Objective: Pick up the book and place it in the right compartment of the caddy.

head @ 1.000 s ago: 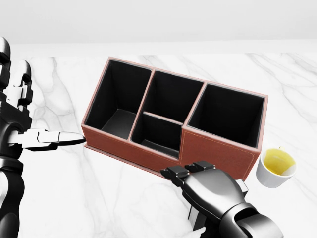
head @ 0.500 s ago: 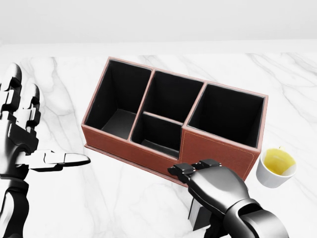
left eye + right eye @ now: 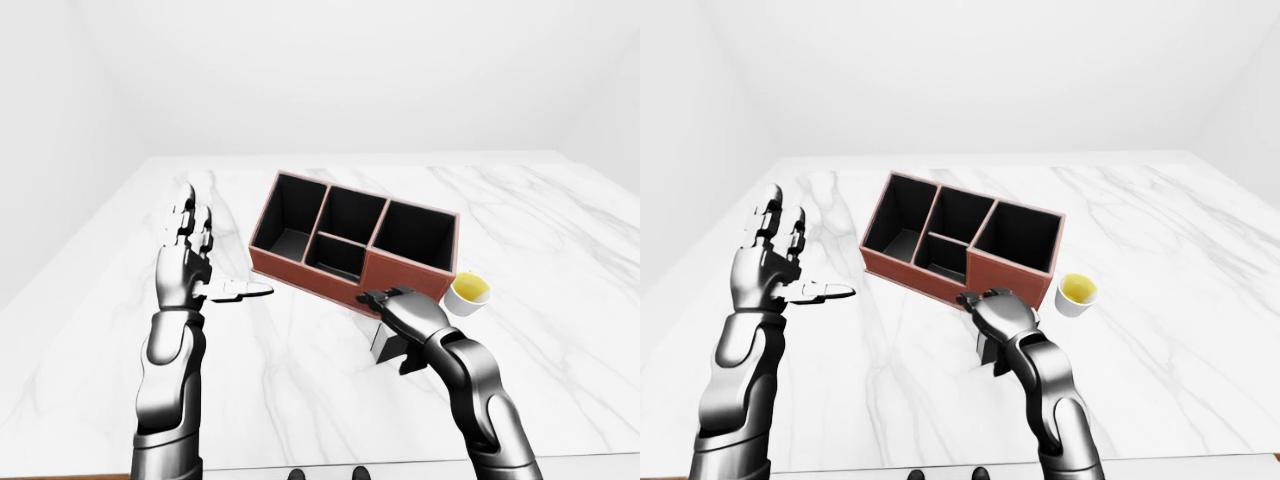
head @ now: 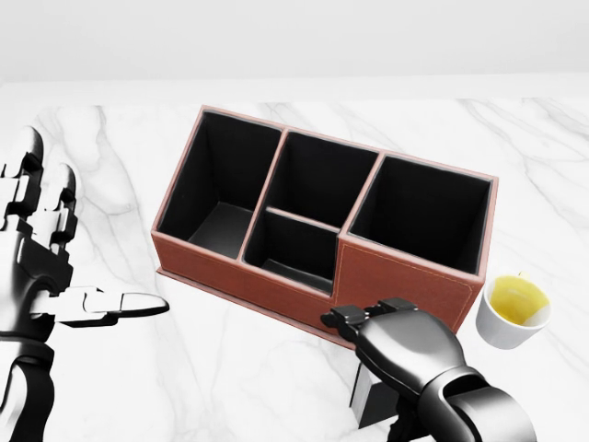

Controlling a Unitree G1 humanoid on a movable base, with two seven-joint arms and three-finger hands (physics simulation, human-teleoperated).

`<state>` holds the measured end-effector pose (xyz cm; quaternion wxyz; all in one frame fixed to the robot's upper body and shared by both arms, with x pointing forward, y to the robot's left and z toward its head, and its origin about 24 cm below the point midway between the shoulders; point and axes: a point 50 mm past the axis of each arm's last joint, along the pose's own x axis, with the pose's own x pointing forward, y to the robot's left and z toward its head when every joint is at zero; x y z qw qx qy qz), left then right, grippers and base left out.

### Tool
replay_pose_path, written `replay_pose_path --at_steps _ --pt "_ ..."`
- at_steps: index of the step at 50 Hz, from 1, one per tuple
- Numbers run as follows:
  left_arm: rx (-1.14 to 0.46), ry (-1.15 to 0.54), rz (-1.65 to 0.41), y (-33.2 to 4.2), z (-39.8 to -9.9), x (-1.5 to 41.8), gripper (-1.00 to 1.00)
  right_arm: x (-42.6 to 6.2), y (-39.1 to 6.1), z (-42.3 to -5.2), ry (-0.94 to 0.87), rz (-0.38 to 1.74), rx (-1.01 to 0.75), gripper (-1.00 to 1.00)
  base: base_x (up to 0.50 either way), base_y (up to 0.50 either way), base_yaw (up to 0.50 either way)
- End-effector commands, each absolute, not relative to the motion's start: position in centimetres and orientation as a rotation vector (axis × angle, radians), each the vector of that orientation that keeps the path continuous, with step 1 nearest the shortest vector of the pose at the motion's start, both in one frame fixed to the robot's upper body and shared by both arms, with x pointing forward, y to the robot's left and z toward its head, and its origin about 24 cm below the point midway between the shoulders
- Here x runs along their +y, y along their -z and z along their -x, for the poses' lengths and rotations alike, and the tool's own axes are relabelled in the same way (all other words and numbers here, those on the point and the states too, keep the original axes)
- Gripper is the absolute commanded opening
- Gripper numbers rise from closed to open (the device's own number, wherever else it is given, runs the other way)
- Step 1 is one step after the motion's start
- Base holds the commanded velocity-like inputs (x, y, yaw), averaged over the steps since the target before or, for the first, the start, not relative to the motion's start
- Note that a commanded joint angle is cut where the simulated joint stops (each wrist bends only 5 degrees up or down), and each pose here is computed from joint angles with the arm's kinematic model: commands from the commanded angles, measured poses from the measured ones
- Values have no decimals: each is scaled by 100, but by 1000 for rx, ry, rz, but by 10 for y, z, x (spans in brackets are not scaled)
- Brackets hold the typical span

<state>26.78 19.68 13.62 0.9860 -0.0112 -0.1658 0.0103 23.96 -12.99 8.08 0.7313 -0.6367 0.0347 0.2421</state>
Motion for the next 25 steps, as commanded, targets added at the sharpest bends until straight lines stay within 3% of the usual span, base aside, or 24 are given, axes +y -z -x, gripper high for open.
replay_pose_path --at_steps 1,25 --pt "-322 -20 22 -134 -268 197 100 -133 -78 -241 -532 1412 97 58 0 0 0" --pt "-303 -17 16 -129 -268 194 100 -134 -59 -250 -581 1465 186 58 0 0 0"
